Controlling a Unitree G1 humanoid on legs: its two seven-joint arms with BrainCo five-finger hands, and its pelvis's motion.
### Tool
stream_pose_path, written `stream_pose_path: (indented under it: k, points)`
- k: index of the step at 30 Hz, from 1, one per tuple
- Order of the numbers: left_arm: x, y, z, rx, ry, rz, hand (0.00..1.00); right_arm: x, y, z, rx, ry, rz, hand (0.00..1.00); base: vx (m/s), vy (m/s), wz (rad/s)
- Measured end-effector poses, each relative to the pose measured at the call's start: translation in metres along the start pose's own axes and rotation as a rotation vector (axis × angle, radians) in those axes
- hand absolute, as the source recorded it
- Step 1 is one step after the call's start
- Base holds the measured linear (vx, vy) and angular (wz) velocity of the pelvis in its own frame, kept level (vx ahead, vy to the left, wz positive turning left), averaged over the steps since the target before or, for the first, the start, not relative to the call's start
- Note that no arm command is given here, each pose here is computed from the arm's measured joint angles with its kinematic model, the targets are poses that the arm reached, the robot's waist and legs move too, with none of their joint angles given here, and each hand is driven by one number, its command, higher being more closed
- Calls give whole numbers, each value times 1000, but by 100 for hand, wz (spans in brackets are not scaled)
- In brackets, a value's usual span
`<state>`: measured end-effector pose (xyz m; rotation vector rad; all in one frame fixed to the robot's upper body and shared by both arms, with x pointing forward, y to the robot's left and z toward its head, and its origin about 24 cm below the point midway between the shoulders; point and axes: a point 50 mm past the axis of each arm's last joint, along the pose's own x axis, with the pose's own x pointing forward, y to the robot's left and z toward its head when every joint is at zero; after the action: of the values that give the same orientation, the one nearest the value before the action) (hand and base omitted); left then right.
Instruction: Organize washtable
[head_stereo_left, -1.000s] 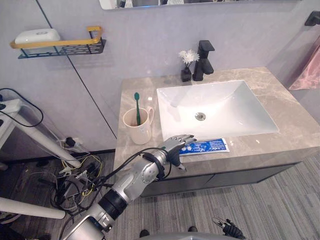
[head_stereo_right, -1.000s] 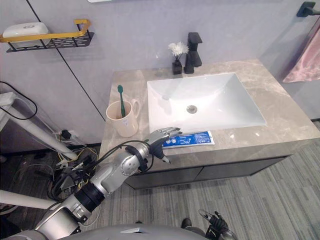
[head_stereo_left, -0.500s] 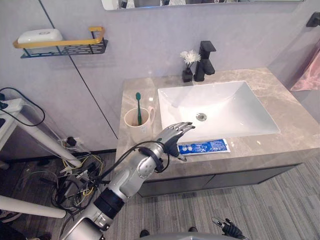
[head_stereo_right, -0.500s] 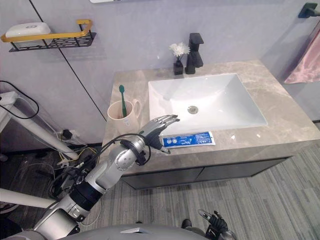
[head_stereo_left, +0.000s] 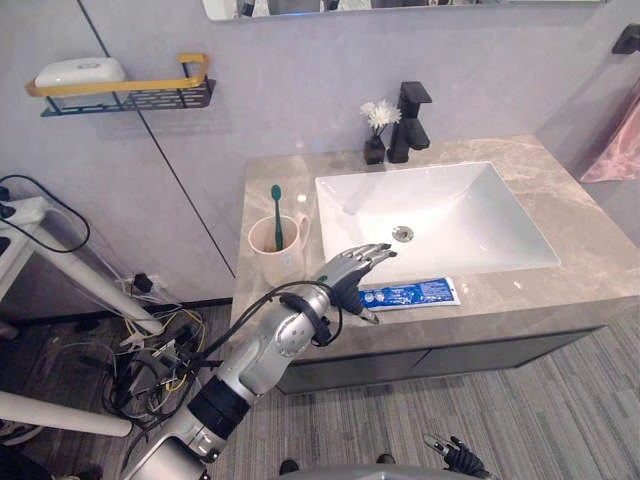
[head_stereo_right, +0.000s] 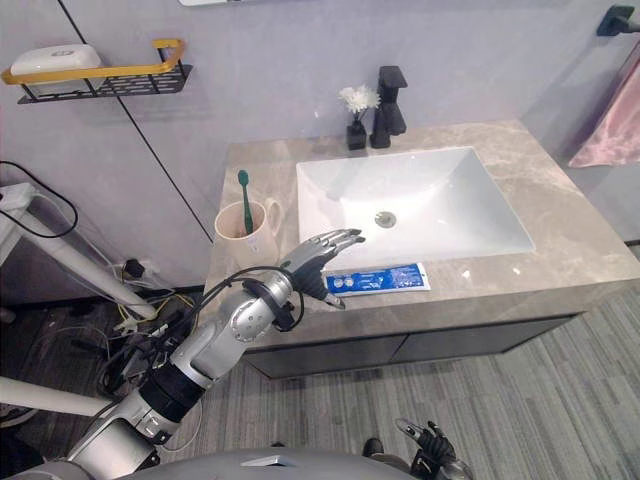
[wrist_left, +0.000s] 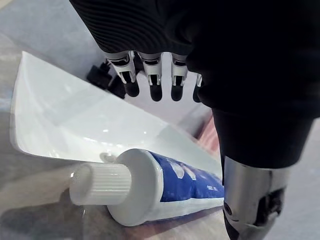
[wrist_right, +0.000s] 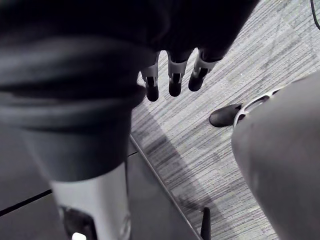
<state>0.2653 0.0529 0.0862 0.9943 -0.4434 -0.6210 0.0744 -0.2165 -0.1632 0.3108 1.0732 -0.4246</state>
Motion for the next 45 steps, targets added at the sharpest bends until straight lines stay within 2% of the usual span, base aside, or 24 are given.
stream_pose_path:
  k: [8, 25, 26, 45]
  points:
    - [1, -10, 6, -3, -27, -53, 0, 0, 0, 0, 0, 0, 0, 0, 0, 0, 0]
    - [3, -15, 3, -9, -9, -75, 0, 0, 0, 0, 6, -2, -1, 0, 0, 0, 0]
    - [2, -16, 2, -9, -8, -77, 100, 0, 0, 0, 6, -2, -1, 0, -5, 3, -4]
    - [6, -21, 5, -20, -20, -89, 100, 0, -1, 1, 16, -3, -7, 0, 1, 1, -3]
